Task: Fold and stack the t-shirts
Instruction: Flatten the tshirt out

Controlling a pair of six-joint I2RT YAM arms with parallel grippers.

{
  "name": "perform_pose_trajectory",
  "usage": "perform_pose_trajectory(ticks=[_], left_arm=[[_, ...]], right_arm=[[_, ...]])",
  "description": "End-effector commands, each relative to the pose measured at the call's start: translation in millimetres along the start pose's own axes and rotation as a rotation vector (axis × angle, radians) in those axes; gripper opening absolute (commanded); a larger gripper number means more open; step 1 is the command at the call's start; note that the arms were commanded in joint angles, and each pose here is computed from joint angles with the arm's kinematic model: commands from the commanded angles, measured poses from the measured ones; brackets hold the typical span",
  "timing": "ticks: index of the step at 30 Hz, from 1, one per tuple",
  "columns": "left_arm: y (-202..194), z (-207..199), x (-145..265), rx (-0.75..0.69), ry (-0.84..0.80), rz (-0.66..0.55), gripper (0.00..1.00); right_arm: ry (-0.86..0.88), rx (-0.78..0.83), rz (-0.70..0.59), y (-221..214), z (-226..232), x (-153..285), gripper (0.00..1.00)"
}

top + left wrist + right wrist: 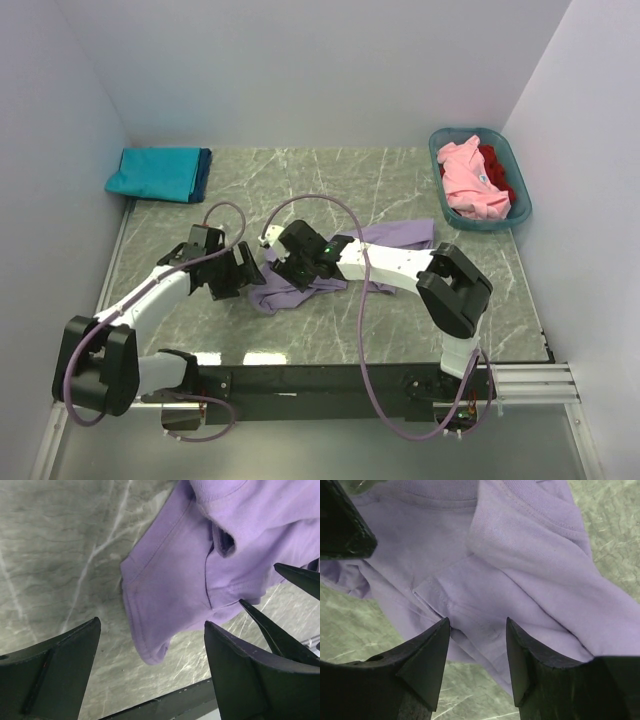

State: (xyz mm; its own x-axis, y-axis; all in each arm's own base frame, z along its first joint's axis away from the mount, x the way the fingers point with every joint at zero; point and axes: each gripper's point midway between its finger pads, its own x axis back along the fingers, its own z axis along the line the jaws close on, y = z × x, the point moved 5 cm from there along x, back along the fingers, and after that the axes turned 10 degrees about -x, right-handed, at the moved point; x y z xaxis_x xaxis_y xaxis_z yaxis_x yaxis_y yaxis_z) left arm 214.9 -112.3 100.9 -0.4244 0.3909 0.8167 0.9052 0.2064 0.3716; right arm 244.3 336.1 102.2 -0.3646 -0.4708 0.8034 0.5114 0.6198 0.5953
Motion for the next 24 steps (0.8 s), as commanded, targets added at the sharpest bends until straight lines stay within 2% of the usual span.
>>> perform_pose_trajectory(ticks=[1, 8, 14, 16, 17, 18, 19, 20, 22, 23, 24], left_arm=[[4.3, -10.8, -4.9, -0.011, -0.064, 0.003, 0.89], [1.3, -16.1, -15.2, -0.018, -0.074, 0.038, 0.85], [1.3, -20.9, -20.7, -0.021, -0.086, 0.047, 0.71], [1.5, -21.6, -21.0, -0.026, -0.086, 0.046, 0.60], [1.1, -22.3, -20.5, -0.029, -0.087, 0.046, 0.55], [1.0, -21.8, -20.3, -0.026, -0.083, 0.044, 0.44], [1.7, -22.4, -18.3, -0.028, -0.083, 0.036, 0.37], [2.3, -22.1, -17.3, -0.026, -0.078, 0.030, 0.24], [3.9, -20.8, -12.2, -0.021, -0.056, 0.006, 0.12], [5.5, -20.5, -9.4, -0.021, -0.047, -0.009, 0.02], [5.7, -19.9, -6.5, -0.013, -0.037, -0.019, 0.01]], right_arm=[[-0.004, 0.026, -0.015, 7.9, 0.8, 5.0, 0.55], [0.030, 0.044, 0.019, -0.5, 4.5, 10.3, 0.55], [0.009, 0.046, 0.023, -4.6, 1.1, 3.1, 0.53], [0.008, 0.045, 0.015, -1.9, 1.2, 1.2, 0.48], [0.008, 0.044, 0.017, -1.6, 1.4, -0.8, 0.42], [0.008, 0.042, 0.015, -0.7, 1.5, -0.9, 0.38], [0.008, 0.041, 0.011, 1.9, 1.7, -0.9, 0.32], [0.007, 0.038, 0.003, 4.3, 0.6, 0.8, 0.16], [-0.018, 0.032, -0.013, 9.8, -3.9, 4.4, 0.05], [-0.029, 0.024, -0.032, 15.1, -7.9, 9.4, 0.00], [-0.049, 0.021, -0.050, 19.8, -10.8, 12.6, 0.00]])
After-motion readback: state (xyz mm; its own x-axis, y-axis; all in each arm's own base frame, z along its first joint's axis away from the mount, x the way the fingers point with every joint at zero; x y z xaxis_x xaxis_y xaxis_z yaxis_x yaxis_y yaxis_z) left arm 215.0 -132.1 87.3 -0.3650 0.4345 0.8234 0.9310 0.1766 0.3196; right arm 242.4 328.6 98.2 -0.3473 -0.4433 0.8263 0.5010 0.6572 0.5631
